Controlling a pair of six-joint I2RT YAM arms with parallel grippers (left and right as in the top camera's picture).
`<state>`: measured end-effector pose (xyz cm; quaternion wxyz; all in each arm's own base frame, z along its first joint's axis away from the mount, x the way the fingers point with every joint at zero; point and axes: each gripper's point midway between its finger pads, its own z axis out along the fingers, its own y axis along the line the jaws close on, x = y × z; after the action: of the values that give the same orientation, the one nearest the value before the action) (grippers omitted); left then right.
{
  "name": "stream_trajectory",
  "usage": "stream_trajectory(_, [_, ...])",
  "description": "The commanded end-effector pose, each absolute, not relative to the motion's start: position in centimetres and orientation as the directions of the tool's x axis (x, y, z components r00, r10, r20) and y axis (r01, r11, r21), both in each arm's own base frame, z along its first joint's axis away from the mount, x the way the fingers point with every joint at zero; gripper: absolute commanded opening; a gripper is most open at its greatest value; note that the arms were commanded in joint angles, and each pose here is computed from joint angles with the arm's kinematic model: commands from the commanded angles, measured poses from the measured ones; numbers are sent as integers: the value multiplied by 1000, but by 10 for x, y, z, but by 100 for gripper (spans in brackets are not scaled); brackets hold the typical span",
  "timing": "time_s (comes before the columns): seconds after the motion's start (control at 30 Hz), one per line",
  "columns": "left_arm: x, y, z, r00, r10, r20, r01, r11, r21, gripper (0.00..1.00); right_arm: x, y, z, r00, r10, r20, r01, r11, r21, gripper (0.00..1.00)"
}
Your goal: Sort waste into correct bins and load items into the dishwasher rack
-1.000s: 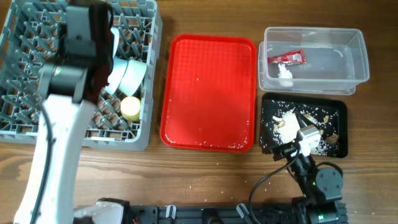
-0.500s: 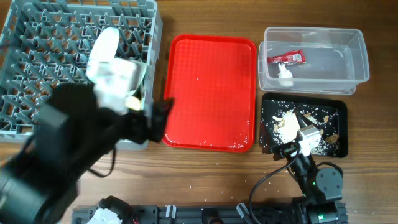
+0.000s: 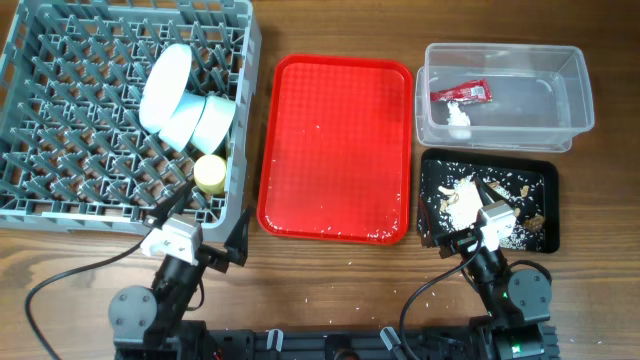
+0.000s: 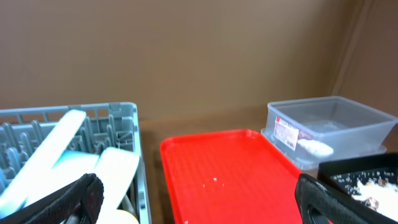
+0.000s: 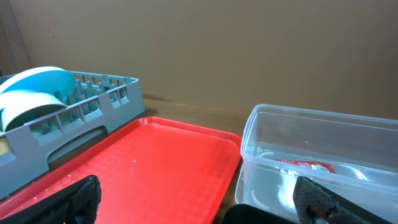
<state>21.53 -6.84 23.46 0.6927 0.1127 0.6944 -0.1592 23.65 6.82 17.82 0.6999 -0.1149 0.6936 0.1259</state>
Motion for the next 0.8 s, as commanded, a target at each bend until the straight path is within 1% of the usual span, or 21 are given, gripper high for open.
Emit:
stream_trajectory(0.0, [223, -65, 206, -37, -51, -998, 357, 932, -61, 100, 236, 70, 180, 20, 6, -1000, -345, 939, -2, 100])
stream_trajectory(0.13, [235, -62, 176, -30, -45, -999, 338, 940, -53, 100, 236, 70, 180, 20, 6, -1000, -345, 939, -2, 100])
stream_trajectory(0.17, [236, -62, 165, -60, -44, -997, 336, 940, -61, 100, 236, 70, 180, 20, 6, -1000, -345, 939, -2, 100])
stream_trajectory(0.77, [236, -62, 164, -63, -44, -997, 336, 940, -62, 100, 236, 70, 180, 19, 6, -1000, -345, 939, -1, 100])
